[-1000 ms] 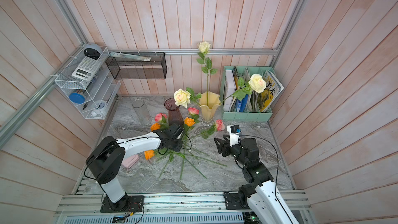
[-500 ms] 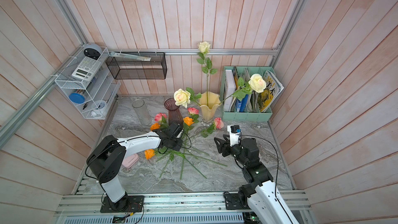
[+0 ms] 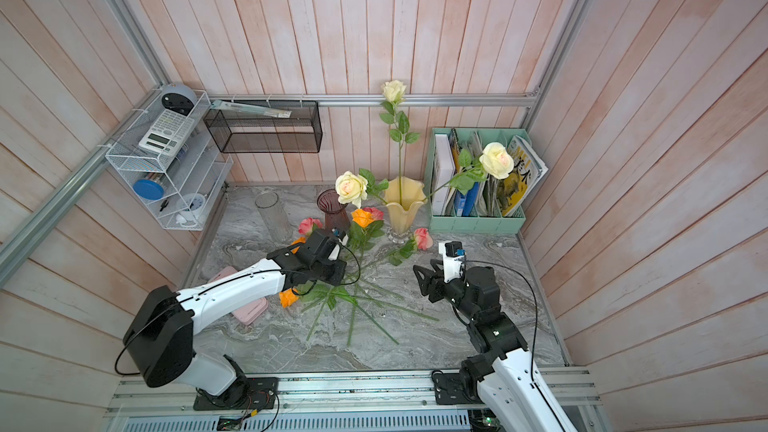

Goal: Arrange the flowers in different vases according to their colors
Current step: Pick up the flower at the center of the board.

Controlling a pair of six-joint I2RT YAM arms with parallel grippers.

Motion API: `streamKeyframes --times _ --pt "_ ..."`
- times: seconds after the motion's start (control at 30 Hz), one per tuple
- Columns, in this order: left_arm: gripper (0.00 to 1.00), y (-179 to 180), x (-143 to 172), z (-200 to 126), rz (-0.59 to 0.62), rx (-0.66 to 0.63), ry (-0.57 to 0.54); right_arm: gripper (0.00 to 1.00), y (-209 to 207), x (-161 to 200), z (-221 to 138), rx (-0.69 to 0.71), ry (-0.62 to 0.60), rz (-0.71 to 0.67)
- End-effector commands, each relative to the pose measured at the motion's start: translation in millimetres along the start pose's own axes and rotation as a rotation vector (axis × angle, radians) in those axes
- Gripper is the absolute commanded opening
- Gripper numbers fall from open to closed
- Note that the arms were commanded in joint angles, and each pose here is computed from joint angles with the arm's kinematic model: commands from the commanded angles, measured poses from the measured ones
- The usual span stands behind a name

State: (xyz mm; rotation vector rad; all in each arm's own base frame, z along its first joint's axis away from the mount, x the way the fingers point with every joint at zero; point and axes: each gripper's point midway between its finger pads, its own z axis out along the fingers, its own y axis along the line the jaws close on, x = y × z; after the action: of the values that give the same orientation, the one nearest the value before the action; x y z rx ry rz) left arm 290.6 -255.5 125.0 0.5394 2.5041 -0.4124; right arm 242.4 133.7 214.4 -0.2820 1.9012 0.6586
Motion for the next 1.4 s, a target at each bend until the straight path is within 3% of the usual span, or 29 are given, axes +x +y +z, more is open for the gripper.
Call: streamKeyframes --times 0.0,0.3,0.43,0.57,0.73,0.9,1.03,1.37 --pt "0.04 2.5 9.8 -35.4 -0.049 0.020 -0.031 0.63 3.8 -0.9 -1.0 -0.018 -0.009 0.001" --pt "0.00 21.6 15.0 -145.0 -0.135 -0.004 -0.225 0.63 4.3 -0.2 3.4 -0.025 0.002 0.005" --pt "0.00 33.0 0.2 -192.3 -0.149 -0.048 -0.351 0.63 4.6 0.7 3.3 -0.028 0.004 0.004" --pt "0.00 48.0 -45.8 -238.1 -0.145 -0.143 -0.577 0.63 4.4 -0.2 4.2 -0.028 0.000 0.004" --pt "0.00 37.7 -129.9 -289.0 -0.083 -0.136 -0.958 0.63 4.4 -0.1 6.0 -0.028 0.011 0.007" --pt "0.00 26.4 -209.3 -305.6 0.023 -0.159 -1.151 0.63 1.0 4.7 7.5 -0.016 0.015 0.015" --pt "0.00 18.9 -247.7 -309.7 0.059 -0.155 -1.288 0.63 -2.4 8.1 7.6 -0.002 0.011 0.018" --pt "0.00 40.0 -320.9 -276.4 0.104 -0.245 -1.370 0.63 -5.6 12.2 10.9 0.009 0.030 0.016"
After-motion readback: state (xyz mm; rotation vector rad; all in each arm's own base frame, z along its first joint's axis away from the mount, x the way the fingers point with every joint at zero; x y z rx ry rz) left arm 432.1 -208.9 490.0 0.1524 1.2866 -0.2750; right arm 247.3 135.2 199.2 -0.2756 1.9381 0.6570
